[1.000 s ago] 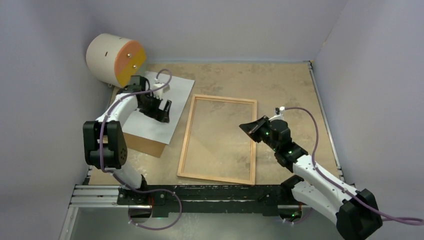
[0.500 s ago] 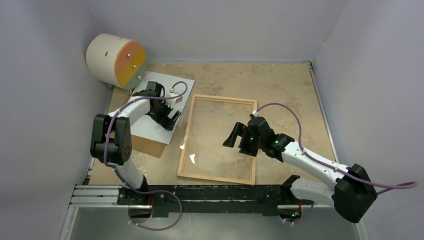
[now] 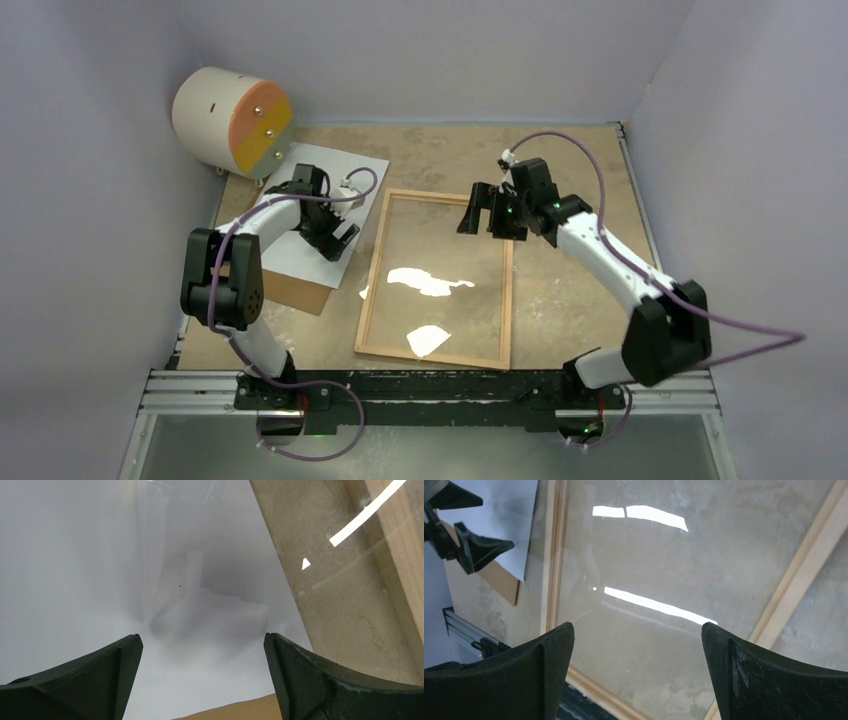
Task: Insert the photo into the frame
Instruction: Place the photo frame item in the photo frame.
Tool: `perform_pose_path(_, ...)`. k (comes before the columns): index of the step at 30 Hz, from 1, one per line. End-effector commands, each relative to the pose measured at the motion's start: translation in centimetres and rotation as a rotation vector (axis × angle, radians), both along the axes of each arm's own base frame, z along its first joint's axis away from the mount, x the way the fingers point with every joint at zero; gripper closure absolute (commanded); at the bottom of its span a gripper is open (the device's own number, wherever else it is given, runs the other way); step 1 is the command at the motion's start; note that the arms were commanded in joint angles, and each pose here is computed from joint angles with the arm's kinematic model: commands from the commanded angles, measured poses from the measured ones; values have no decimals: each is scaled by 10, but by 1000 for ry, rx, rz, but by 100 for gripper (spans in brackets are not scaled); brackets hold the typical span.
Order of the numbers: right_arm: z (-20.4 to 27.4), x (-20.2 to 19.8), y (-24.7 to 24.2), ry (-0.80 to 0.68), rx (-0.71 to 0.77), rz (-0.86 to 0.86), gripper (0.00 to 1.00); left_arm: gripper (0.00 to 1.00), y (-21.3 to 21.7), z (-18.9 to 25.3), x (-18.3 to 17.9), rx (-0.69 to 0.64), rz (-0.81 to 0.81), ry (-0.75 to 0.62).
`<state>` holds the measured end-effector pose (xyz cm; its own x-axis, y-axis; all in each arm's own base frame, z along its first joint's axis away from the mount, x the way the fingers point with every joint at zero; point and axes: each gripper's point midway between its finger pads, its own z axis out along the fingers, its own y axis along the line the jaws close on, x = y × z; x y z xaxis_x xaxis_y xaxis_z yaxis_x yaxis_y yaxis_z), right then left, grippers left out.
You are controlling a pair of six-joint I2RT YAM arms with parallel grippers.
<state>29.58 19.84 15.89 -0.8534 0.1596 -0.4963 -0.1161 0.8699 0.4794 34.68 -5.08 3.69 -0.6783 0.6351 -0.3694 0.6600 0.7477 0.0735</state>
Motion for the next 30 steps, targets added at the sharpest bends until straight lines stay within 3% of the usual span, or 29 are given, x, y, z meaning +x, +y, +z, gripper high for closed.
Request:
perform_pose_path(1,-11,60,19,-70,52,175,1,1,6,1,4,35,-21,-31)
perform_pose_path(6,-25,114,25,-63,95,281,1,1,5,0,5,28,-11,-42)
perform_pose_path(11,-60,139,21,28,173,329,2,1,2,-1,12,19,11,-49)
perform_pose_path(20,-103,144,33,119,256,366,7,1,-1,-8,22,18,31,-65)
perform_pose_path(30,-123,113,68,188,354,447,13,2,-12,-14,37,13,30,-69)
